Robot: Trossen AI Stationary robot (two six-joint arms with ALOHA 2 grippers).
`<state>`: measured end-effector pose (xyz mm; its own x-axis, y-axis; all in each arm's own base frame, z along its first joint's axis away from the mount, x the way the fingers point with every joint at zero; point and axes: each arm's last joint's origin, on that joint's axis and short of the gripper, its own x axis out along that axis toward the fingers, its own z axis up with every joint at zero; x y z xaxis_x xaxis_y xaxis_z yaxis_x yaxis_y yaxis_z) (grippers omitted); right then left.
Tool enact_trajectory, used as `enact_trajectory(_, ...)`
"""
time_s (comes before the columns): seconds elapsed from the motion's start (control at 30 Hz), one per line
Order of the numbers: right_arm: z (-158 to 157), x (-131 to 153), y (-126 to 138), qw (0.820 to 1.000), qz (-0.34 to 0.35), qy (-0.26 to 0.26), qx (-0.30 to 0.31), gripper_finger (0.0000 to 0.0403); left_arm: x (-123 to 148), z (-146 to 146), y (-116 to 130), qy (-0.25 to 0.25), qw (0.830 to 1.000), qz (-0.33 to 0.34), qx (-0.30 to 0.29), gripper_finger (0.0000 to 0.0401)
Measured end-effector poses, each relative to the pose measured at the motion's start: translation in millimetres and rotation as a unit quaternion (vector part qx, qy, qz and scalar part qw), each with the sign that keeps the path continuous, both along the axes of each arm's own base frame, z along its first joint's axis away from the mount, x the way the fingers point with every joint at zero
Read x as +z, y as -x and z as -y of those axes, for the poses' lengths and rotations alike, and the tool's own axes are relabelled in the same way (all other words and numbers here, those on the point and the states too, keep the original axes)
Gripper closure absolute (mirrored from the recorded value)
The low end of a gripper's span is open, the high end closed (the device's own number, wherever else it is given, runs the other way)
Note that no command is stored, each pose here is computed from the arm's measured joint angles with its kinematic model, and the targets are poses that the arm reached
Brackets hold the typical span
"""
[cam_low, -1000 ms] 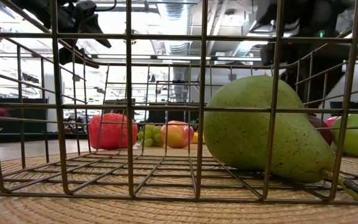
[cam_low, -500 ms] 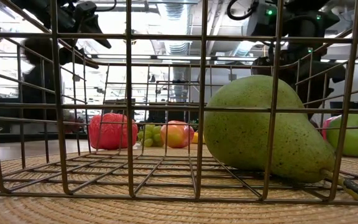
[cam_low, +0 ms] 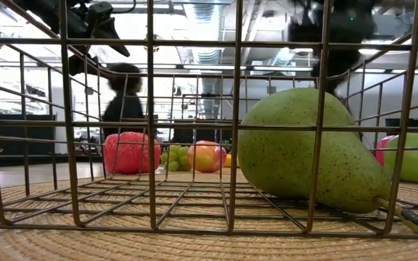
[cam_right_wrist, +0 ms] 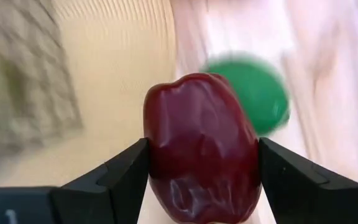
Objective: Build produce basket
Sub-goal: Put the dark red apple into the wire basket
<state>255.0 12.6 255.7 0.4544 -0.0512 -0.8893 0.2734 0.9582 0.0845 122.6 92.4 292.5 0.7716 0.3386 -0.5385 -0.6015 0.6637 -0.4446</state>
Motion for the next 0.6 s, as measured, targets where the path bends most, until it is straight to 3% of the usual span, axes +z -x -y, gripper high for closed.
enact_trajectory(0.33,-26,94,-23,0.985,0.167,-0.029,0.028,0.0126,0,0,0,0.001,1.000,-0.001,-0.001,0.0028)
enact_trajectory(0.43,-42,106,-42,0.978,0.198,-0.037,0.050,0.0126,0,0,0,0.001,1.000,-0.001,-0.001,0.0028)
enact_trajectory(0.6,-74,98,-79,0.978,0.182,-0.028,0.102,0.0127,-1,1,0,0.007,1.000,-0.001,-0.008,0.0028)
